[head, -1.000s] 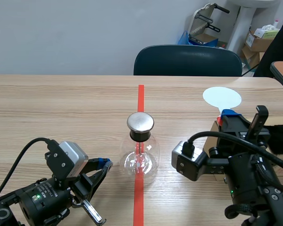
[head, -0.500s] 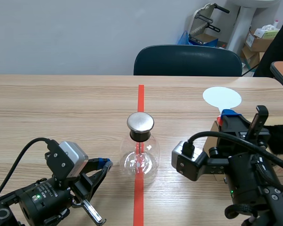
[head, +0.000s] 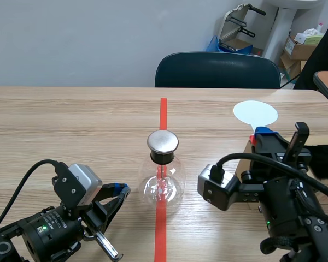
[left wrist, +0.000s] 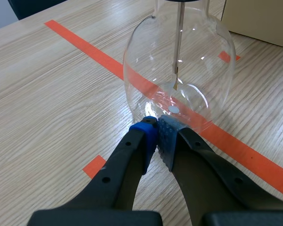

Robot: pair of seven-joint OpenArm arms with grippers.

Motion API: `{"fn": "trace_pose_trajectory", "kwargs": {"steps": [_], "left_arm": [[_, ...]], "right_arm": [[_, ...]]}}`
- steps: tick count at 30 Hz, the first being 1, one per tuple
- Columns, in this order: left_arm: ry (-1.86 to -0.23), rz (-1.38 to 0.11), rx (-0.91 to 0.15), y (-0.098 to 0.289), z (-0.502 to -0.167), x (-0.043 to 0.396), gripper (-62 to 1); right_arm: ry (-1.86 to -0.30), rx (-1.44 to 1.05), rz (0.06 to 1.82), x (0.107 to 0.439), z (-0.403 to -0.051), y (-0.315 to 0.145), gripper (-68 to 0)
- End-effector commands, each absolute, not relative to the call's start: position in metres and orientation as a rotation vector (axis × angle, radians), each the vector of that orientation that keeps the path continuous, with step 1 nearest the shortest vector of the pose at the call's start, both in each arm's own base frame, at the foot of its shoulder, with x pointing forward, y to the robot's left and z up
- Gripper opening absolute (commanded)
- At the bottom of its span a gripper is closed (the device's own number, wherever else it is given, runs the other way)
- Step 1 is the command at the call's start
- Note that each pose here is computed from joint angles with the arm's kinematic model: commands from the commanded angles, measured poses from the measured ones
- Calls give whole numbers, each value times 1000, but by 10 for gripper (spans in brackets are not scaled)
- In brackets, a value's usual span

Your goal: Do the electroscope experiment

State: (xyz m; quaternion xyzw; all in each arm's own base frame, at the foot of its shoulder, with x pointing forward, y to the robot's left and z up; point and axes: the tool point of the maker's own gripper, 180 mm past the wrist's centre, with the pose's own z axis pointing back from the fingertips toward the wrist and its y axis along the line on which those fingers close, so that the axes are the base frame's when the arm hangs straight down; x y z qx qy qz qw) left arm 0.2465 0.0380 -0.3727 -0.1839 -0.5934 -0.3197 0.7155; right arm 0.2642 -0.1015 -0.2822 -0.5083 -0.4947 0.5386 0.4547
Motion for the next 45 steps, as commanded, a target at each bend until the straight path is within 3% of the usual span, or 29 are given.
{"fn": "trace_pose_trajectory", "kwargs": {"steps": [1,26,45], "left_arm": [[-1340,-693,-419,36,-366,249,-582],[-1340,-693,-419,36,-366,249,-582],[-1340,-697,-419,35,-366,249,-582]], "right_arm": [[-1252,-1281,1309,268,-270,-101,-656],[-1644,-924,1755,231,-281,-5,-656],[-1691,-880,1800,223,-281,4,-656]]}}
